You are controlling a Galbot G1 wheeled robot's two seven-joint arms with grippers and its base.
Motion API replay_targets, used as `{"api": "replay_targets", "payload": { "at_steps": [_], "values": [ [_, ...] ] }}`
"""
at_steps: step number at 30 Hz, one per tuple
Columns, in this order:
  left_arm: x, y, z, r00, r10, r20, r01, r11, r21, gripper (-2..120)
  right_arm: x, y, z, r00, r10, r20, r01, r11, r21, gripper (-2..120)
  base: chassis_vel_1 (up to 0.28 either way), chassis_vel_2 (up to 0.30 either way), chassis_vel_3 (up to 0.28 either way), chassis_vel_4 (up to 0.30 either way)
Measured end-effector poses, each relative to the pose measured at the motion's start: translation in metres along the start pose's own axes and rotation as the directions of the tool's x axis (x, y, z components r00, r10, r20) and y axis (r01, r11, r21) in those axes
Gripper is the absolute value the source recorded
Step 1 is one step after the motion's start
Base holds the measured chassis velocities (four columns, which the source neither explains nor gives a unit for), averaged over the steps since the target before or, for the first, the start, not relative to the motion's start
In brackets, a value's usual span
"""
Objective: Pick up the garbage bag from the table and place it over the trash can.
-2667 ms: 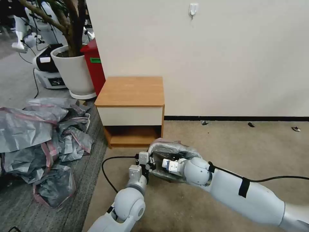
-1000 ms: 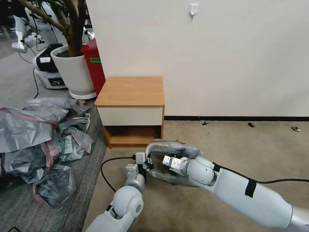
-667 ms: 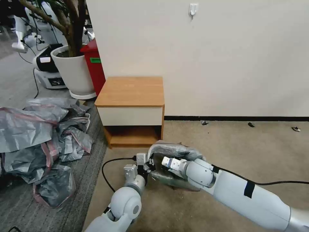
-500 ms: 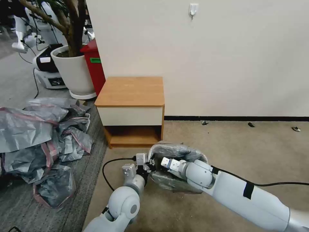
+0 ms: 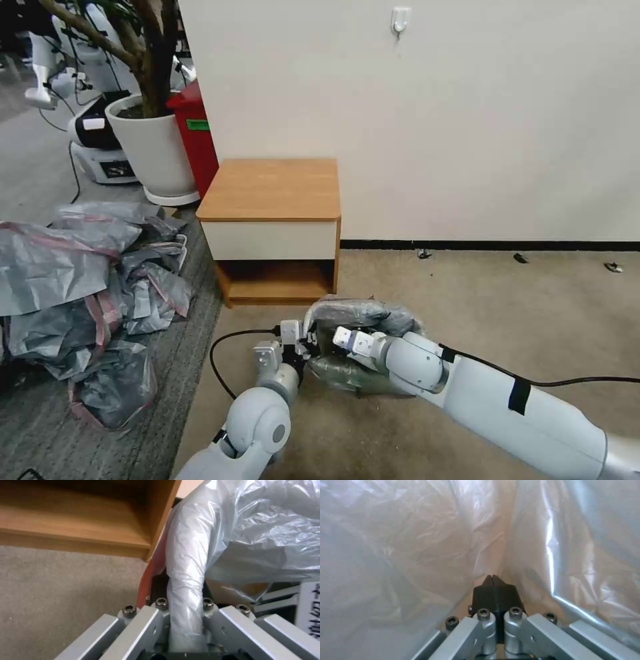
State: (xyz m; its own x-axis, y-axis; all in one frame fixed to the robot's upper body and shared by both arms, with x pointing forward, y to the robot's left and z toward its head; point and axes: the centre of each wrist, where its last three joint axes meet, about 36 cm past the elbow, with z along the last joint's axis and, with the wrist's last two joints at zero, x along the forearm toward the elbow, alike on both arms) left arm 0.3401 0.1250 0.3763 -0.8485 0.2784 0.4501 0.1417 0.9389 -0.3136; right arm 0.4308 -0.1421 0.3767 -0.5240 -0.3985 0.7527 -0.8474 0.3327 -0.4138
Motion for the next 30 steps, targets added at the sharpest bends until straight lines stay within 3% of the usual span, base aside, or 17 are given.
{"api": "replay_targets", "payload": {
  "at_steps": [30],
  "values": [
    [-0.0035,0.0009,-0.0023,0.992,-0.117,-0.047,0.114,0.991,-0.067,2,-0.0006,0.0069,-0.0045,0.996,0.001,0.086,-0.008,0.996,0.087,0,0.000,0.000,0.000,0.000]
  ]
}}
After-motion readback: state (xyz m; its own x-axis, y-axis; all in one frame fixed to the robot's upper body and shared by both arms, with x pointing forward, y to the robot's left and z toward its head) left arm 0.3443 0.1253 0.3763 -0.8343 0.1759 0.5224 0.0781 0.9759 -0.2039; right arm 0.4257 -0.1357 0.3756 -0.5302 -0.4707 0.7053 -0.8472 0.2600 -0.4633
